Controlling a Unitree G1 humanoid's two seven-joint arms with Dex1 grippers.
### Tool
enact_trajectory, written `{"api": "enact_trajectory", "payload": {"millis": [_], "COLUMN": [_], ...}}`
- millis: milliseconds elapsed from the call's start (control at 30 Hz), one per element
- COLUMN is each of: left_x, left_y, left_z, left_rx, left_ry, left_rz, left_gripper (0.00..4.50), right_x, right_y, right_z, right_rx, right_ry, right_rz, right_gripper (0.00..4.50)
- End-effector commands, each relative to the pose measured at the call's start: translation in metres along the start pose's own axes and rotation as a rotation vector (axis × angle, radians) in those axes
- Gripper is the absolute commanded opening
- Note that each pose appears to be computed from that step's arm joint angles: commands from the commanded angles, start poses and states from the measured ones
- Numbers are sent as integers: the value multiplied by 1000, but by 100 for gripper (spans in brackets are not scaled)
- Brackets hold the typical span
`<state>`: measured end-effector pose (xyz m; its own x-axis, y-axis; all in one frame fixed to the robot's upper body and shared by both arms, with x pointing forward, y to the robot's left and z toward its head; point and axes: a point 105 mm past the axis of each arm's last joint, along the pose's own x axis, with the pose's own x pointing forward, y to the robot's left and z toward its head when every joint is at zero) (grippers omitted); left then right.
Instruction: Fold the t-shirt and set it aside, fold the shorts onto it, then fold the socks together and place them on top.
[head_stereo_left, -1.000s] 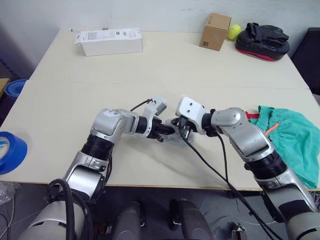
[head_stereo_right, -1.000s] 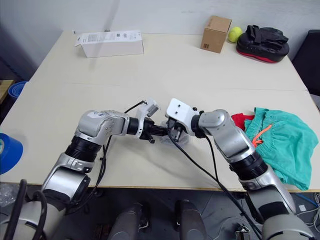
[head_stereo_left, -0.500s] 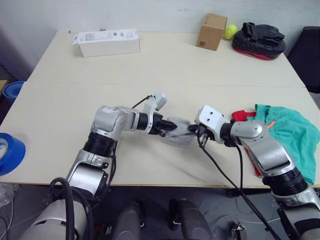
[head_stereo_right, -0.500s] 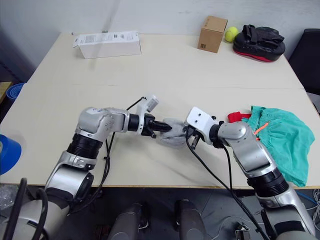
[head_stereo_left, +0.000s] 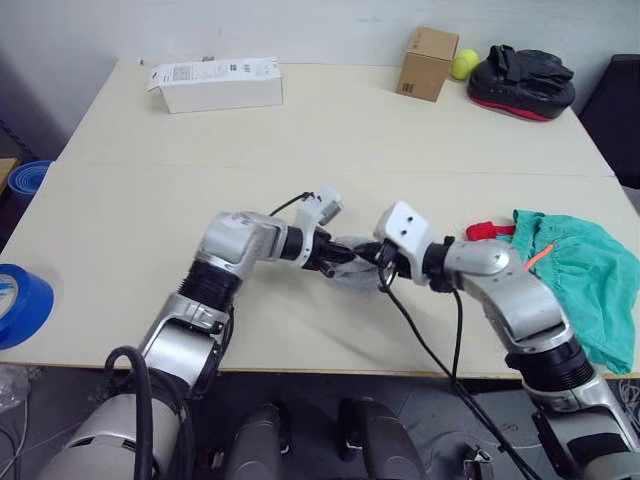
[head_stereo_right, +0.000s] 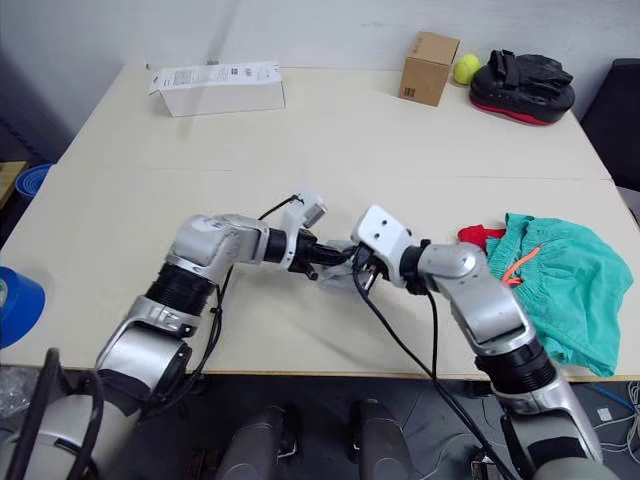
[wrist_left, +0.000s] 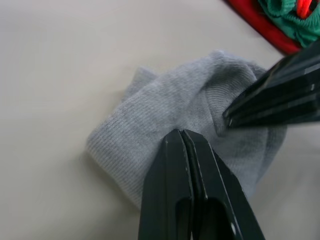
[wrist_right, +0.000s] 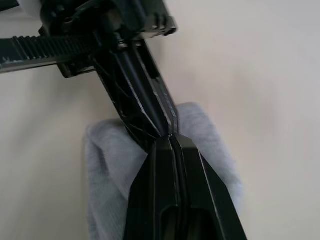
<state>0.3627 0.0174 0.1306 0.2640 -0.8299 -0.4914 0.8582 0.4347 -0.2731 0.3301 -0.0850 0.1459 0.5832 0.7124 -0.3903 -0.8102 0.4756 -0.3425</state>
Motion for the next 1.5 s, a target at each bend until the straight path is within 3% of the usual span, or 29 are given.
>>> {"api": "enact_trajectory", "payload": {"millis": [33, 267, 533, 767, 900, 1033, 1167, 1500], "left_x": [7, 10, 6, 2, 1, 1, -1, -3], "left_y": [-4, 4, 7, 4, 1, 0, 0, -2], "left_z": [2, -9, -14, -12, -8, -6, -5, -3], "left_rx": [67, 92, 80, 69, 74, 77, 80, 79], "left_ry": [2, 33, 32, 12, 3, 2, 0, -7], "left_rz": [-13, 16, 20, 13, 10, 10, 13, 8], "left_gripper": [2, 2, 2, 2, 2, 2, 2, 2], "right_x": [2, -4, -42, -39, -22, -3, 4, -49], "right_y": [-2, 6, -8, -17, -11, -1, 5, -3], "right_z": [-20, -40, -55, 4, 23, 13, -18, -43], "right_rx": [-2, 8, 5, 49, 43, 25, -8, 60], "right_ry": [65, 110, 160, -77, -118, -82, 20, 85], "right_rz": [-31, -26, -86, -109, -76, -44, -38, -95], "right_gripper": [0, 0, 0, 0, 0, 0, 0, 0]}}
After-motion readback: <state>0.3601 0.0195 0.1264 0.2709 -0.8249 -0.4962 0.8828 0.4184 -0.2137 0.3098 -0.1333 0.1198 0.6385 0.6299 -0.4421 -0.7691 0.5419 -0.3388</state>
